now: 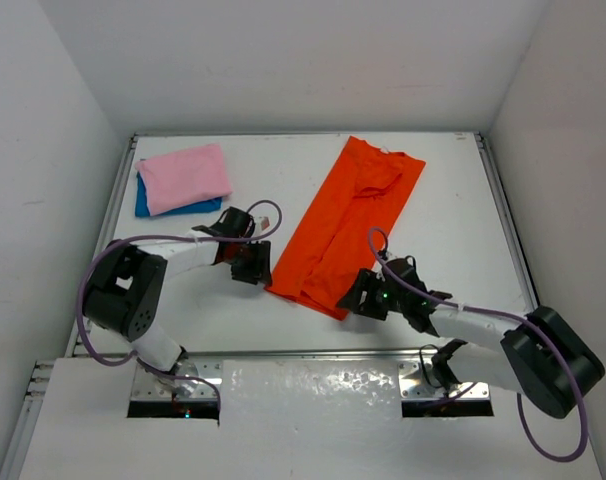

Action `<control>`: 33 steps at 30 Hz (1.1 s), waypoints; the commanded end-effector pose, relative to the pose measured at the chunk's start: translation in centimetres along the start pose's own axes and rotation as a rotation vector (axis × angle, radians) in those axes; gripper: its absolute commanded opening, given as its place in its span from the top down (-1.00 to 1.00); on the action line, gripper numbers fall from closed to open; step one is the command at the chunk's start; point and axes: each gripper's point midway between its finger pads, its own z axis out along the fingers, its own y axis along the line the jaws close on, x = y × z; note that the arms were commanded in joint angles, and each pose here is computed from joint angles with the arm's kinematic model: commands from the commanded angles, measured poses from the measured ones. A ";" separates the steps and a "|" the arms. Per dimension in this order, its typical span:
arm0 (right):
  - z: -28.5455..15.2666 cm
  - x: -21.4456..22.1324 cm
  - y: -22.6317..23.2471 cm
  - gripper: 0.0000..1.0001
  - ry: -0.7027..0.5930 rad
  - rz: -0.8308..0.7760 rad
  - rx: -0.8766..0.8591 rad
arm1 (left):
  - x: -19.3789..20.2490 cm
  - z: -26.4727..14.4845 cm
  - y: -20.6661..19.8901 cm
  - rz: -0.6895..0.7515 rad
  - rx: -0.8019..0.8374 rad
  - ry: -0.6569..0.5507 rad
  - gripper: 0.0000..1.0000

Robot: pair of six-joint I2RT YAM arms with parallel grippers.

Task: Fold and stack the t-shirts
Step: Grab the bottom of the folded rectangular tshirt with both arms

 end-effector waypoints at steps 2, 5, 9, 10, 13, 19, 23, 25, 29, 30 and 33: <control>0.8 -0.1 -0.7 -0.28 -0.037 0.053 0.033 | -1.3 0.3 -0.3 0.009 0.025 -0.055 0.12; 1.3 0.5 -0.6 -0.27 -0.014 0.038 0.063 | -1.6 0.5 -0.4 0.009 0.030 -0.058 0.12; 1.6 1.8 -1.0 -0.15 0.029 0.016 0.141 | -2.0 0.7 -0.8 0.001 0.053 -0.058 0.23; 1.6 1.9 -1.0 -0.05 0.038 0.020 0.154 | -2.0 0.6 -1.2 -0.001 0.074 -0.057 0.32; 0.3 2.0 -2.2 0.40 0.027 0.024 0.221 | -1.8 0.1 -2.0 -0.024 0.104 -0.064 0.70; -3.4 1.6 -5.2 0.69 -0.028 -0.047 0.355 | -0.6 -1.7 -4.3 -0.058 0.150 -0.120 1.00; -5.2 1.3 -6.1 0.88 -0.043 -0.091 0.395 | 1.6 -1.9 -8.8 0.007 0.211 -0.115 1.00; -5.7 1.0 -6.1 0.89 -0.045 -0.118 0.405 | 2.6 -1.8 -10.3 -0.009 0.239 -0.103 1.00; -6.6 1.1 -6.9 0.98 -0.041 -0.136 0.449 | 3.7 -2.1 -11.8 -0.046 0.278 -0.114 1.00; -6.7 1.2 -7.1 1.00 -0.037 -0.135 0.451 | 4.0 -2.1 -11.6 -0.048 0.271 -0.112 1.00; -6.1 1.4 -5.8 0.87 -0.030 -0.134 0.376 | 4.3 -2.0 -10.3 -0.043 0.212 -0.116 0.99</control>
